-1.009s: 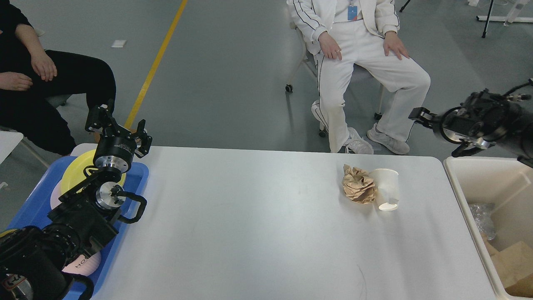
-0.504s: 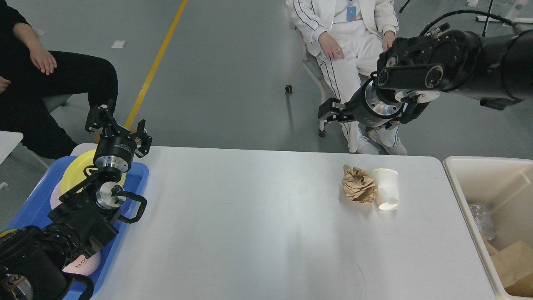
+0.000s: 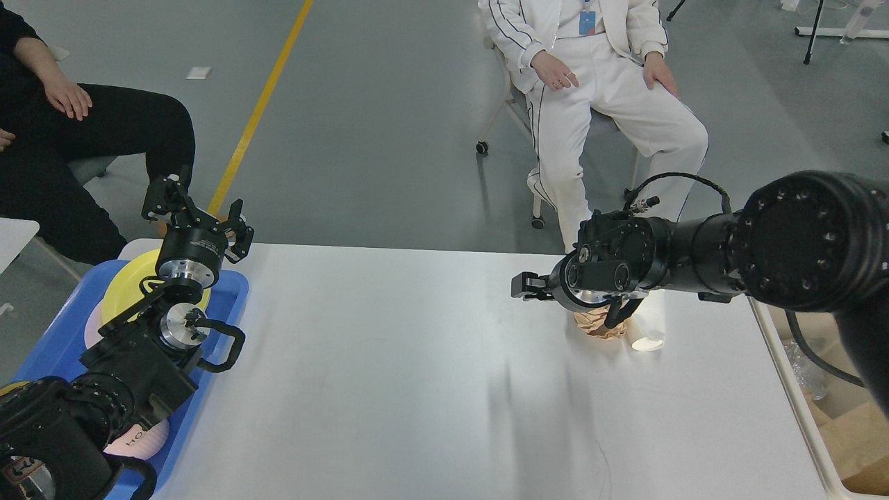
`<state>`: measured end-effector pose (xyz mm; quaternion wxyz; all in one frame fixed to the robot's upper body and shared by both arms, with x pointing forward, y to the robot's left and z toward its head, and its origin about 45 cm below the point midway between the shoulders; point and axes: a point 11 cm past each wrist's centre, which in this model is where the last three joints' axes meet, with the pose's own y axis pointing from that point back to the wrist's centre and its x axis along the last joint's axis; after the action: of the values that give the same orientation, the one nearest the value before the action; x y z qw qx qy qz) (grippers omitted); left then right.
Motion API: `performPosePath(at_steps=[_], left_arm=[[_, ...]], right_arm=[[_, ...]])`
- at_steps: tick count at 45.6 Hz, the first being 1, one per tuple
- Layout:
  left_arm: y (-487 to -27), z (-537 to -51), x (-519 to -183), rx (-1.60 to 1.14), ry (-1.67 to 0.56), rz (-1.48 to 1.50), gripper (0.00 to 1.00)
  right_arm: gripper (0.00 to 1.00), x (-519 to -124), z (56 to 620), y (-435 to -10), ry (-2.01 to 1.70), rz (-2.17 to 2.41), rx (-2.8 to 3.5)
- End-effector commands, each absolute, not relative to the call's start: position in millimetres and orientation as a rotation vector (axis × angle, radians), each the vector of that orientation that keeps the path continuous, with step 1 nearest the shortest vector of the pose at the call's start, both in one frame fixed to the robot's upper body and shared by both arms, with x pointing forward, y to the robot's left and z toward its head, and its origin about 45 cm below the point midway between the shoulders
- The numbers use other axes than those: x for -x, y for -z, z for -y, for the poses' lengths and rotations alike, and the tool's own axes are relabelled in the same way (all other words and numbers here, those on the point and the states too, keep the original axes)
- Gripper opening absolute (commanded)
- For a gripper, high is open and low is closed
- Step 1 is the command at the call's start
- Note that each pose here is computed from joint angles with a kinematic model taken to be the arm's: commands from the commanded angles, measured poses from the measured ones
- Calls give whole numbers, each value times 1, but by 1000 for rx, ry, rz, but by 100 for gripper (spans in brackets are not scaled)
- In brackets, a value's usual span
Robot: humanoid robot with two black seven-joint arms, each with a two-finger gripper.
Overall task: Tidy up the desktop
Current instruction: 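Move the right gripper over the small crumpled paper beside the cup, then lower the right gripper and grasp the small crumpled paper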
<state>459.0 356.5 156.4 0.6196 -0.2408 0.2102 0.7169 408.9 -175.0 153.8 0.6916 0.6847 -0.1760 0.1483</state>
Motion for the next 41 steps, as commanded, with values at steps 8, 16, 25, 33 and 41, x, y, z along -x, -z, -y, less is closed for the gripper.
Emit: performPosePath(at_steps=[8, 16, 25, 33, 41], left_arm=[[-156, -357, -459, 555, -1649, -484, 96], [-156, -357, -459, 554, -1649, -483, 96], [-156, -357, -459, 555, -1649, -484, 96], [-157, -356, -459, 555, -1647, -484, 96], [-156, -357, -459, 554, -1649, -483, 96]], right_arm=[[100, -415, 200, -120, -495, 372, -1381], [100, -411, 210, -102, -496, 370, -1337], [100, -412, 220, -88, -485, 408, -1299], [98, -413, 225, -81, -484, 433, -1289], [73, -409, 229, -73, -477, 436, -1286]])
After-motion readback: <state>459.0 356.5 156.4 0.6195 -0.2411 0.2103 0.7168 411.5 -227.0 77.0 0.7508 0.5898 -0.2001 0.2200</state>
